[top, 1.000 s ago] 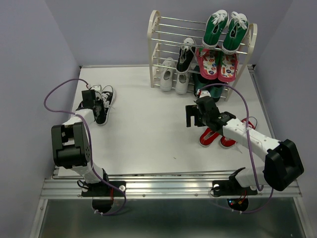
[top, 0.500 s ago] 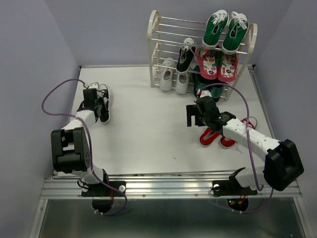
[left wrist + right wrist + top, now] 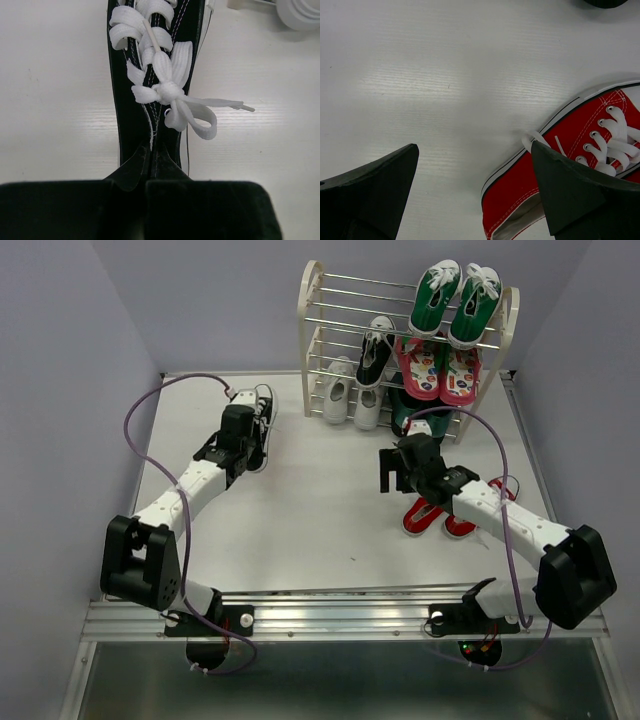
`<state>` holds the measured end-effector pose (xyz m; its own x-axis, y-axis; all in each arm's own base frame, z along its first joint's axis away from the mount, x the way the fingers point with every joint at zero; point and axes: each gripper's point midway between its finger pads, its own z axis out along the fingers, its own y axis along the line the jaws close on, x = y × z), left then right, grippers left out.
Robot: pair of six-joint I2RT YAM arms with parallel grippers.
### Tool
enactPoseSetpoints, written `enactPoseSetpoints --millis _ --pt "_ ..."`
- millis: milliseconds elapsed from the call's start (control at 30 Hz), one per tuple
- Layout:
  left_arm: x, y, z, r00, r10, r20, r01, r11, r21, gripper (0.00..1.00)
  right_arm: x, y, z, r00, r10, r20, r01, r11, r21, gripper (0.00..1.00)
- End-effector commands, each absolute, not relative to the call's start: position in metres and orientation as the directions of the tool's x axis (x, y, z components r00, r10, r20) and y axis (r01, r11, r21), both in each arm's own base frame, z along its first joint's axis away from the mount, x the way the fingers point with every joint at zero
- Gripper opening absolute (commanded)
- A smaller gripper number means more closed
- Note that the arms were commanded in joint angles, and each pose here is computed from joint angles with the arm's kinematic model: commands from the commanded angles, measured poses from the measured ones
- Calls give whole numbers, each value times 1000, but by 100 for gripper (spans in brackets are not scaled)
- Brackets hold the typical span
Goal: Place and organize the shoes onto the shoe shelf
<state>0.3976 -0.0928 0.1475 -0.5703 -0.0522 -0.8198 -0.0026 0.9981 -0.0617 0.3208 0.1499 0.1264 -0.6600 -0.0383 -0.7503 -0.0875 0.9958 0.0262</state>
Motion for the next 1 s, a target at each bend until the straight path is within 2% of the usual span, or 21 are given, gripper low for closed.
enactPoseSetpoints --millis 0,367,567,967 --pt "412 -123 274 -288 -87 -954 41 994 -103 0 330 147 151 -593 -8 -805 -67 997 39 100" --pt "398 -204 314 -291 -7 -957 204 977 -69 0 330 138 156 -572 -1 -820 -31 999 21 100" --pt "398 -223 327 -289 13 -957 222 974 -54 0 330 132 159 -560 -4 -828 -13 1000 4 100" --pt "440 -250 334 -281 76 -957 220 975 12 0 329 126 159 -552 -4 -834 11 1000 -12 100"
